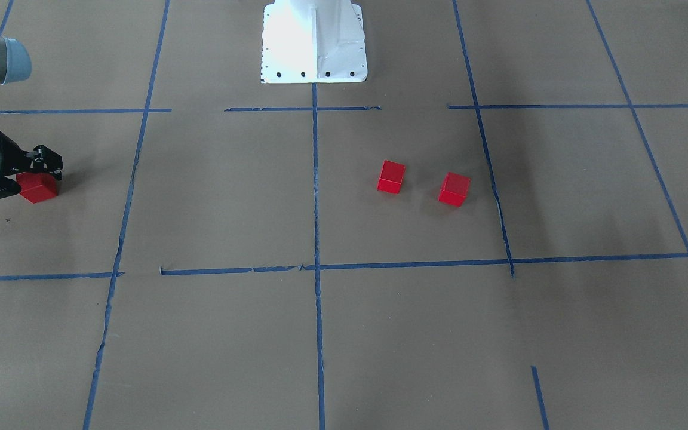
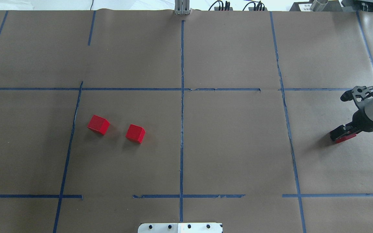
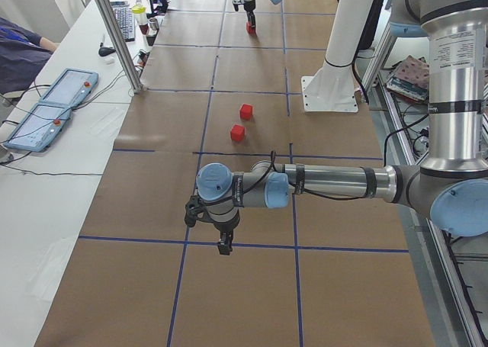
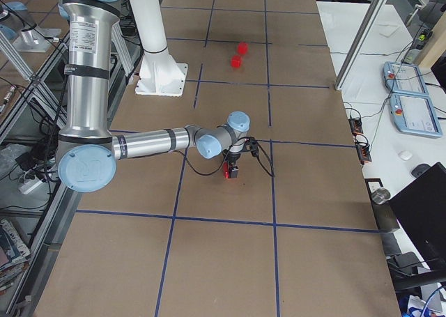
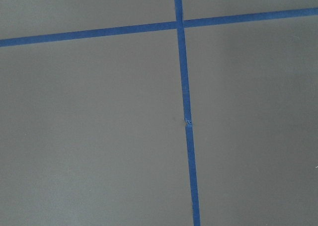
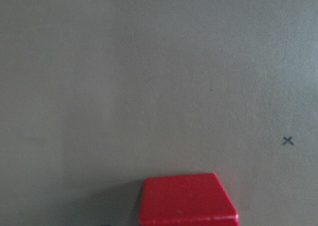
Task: Form red blocks into L shape at center
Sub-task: 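Close the right gripper on the red cube and lift it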
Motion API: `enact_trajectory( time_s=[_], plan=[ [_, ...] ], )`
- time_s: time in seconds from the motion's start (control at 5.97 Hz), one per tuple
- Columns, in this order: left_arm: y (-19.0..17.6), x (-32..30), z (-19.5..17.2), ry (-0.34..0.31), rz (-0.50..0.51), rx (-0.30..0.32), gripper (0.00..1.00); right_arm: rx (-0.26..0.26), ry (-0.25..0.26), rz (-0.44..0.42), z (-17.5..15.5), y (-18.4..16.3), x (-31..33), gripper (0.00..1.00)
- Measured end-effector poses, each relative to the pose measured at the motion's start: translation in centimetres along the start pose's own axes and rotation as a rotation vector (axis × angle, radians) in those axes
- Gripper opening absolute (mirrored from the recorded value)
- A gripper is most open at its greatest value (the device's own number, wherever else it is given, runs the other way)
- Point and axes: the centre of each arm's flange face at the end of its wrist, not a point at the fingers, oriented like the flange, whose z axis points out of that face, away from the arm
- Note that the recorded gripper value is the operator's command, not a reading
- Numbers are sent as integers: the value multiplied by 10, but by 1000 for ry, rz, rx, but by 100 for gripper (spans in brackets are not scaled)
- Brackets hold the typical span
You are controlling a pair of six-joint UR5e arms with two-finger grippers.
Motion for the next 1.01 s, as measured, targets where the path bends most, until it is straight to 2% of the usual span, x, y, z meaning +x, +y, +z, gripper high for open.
enact_trajectory(
  time_s=[0.17,0.34,0.67,1.01],
  plan=[
    [0,0,0,0,-1,-1,100,-6,12,-2,5,1,0,16],
    [0,0,0,0,-1,-1,100,-9,20,-3,6,2,0,4],
    [0,0,0,1,0,1,100,12,4,-13,-6,-4,-15,0],
    [0,0,0,1,1,1,100,47,-26,43,-59,-42,-82,0]
  ],
)
